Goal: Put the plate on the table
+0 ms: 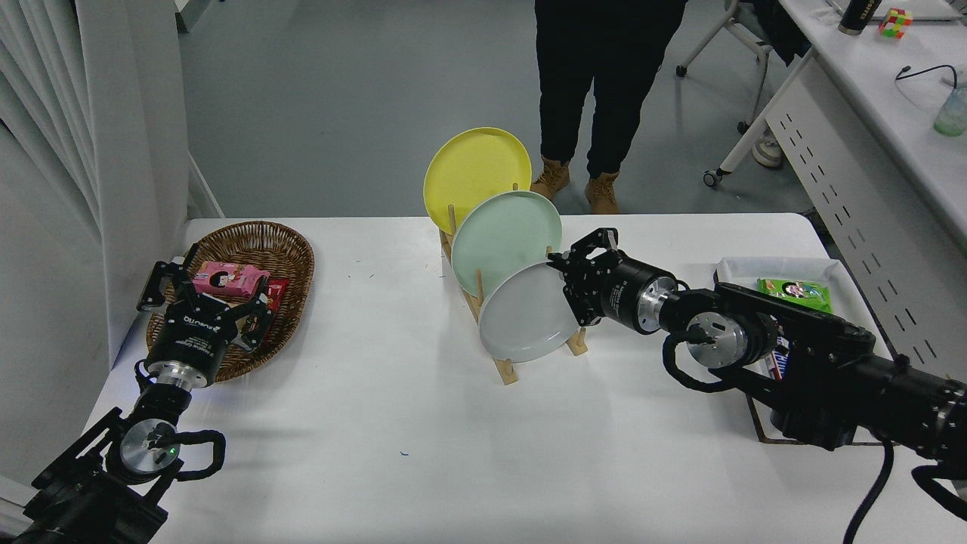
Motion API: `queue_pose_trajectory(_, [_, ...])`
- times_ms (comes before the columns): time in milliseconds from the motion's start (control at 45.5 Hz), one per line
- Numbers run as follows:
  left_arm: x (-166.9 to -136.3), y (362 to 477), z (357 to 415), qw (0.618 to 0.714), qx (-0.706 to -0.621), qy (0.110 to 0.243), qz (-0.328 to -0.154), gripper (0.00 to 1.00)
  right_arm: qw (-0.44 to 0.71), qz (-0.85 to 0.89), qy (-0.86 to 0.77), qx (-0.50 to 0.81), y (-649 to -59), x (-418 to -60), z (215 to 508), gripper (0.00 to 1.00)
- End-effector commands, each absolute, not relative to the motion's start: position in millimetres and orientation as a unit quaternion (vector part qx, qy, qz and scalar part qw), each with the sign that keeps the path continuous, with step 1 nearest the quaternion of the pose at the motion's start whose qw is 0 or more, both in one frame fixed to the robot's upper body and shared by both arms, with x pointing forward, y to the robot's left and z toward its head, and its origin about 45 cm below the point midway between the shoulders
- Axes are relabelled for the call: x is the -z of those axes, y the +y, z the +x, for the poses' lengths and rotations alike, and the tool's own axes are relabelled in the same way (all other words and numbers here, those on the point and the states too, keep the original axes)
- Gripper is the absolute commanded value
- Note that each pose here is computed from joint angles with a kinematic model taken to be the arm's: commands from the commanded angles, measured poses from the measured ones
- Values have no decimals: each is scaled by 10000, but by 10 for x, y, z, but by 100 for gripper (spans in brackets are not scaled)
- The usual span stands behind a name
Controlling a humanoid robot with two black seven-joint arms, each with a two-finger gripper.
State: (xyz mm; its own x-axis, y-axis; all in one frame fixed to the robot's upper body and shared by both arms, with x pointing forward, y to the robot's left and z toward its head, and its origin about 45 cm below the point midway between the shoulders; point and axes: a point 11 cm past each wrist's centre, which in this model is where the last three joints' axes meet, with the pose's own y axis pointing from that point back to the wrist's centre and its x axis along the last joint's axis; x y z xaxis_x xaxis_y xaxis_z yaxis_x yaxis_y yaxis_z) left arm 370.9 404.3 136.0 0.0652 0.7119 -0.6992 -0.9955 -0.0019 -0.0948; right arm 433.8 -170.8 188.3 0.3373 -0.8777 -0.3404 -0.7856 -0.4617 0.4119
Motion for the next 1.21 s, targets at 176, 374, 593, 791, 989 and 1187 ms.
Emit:
queue_pose_trajectory(176, [-1358,4044,3708,6654,-6416,2368,-2993,98,878,8167,-5072,2609,-1727,-1971,4325,3])
queue_pose_trajectory(374, [-1362,4041,3710,6658,-6410,2367,-2997,98,873,8143,-5051,2724,-1758,-1993,4295,2])
queue_pose_trajectory(593, [-1358,4044,3708,6654,-6416,2368,-2993,98,862,8154,-5029,2735,-1779,-2080,4307,0])
queue_pose_trajectory(791, [-1358,4044,3708,6654,-6416,2368,-2993,98,808,8185,-4992,2726,-1790,-2169,4310,0])
queue_pose_trajectory(989, [-1358,4044,3708,6654,-6416,2368,-2993,98,671,8239,-4944,2686,-1782,-2377,4360,0])
queue_pose_trajectory(1187, [-1362,4041,3710,6658,-6410,2367,-2997,98,643,8207,-4888,2888,-1715,-2577,4383,0])
